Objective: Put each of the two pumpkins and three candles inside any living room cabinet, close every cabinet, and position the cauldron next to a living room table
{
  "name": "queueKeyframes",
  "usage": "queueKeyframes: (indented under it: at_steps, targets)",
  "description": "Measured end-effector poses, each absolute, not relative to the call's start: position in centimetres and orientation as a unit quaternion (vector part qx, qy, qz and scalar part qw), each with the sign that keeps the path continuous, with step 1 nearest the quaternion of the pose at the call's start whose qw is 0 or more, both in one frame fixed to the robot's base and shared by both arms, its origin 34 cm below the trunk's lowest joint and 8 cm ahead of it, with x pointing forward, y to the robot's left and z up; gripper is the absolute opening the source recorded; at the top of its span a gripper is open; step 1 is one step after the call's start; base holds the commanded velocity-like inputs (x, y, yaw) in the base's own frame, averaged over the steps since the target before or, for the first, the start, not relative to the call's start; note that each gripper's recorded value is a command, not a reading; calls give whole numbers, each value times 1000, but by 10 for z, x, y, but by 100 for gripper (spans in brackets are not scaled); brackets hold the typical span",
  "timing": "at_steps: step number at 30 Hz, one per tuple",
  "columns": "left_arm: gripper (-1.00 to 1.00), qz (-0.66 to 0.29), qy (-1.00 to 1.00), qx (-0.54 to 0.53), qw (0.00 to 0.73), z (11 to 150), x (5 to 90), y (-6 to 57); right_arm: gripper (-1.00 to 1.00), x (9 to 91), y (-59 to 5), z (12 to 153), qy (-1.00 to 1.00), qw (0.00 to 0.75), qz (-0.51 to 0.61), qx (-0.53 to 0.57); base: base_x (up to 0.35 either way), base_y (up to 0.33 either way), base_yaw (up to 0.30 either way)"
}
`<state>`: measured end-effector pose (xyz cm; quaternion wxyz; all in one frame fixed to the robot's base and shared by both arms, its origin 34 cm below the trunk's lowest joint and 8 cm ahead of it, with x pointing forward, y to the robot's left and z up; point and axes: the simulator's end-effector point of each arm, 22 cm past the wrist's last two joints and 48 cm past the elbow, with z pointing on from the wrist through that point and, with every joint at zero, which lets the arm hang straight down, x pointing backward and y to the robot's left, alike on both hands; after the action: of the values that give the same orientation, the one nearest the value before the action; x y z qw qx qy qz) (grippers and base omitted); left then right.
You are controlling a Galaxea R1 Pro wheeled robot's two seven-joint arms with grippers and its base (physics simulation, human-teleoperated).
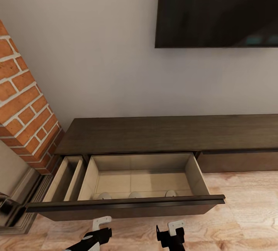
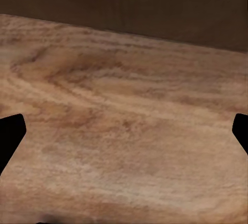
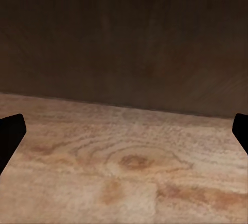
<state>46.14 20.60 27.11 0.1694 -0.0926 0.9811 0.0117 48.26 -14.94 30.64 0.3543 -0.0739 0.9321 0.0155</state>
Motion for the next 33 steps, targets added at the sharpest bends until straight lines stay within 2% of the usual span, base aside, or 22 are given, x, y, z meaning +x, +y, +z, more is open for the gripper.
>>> queueKeyframes:
  at_steps: [25,33]
  targets:
    - [100,7,978,-37,207,283,491,189,100,488,-151,308,930,359,14,-71,0,0,1]
    - [100,-13,975,-38,218,288,500,170,100,489,-151,309,930,360,14,-71,0,0,165]
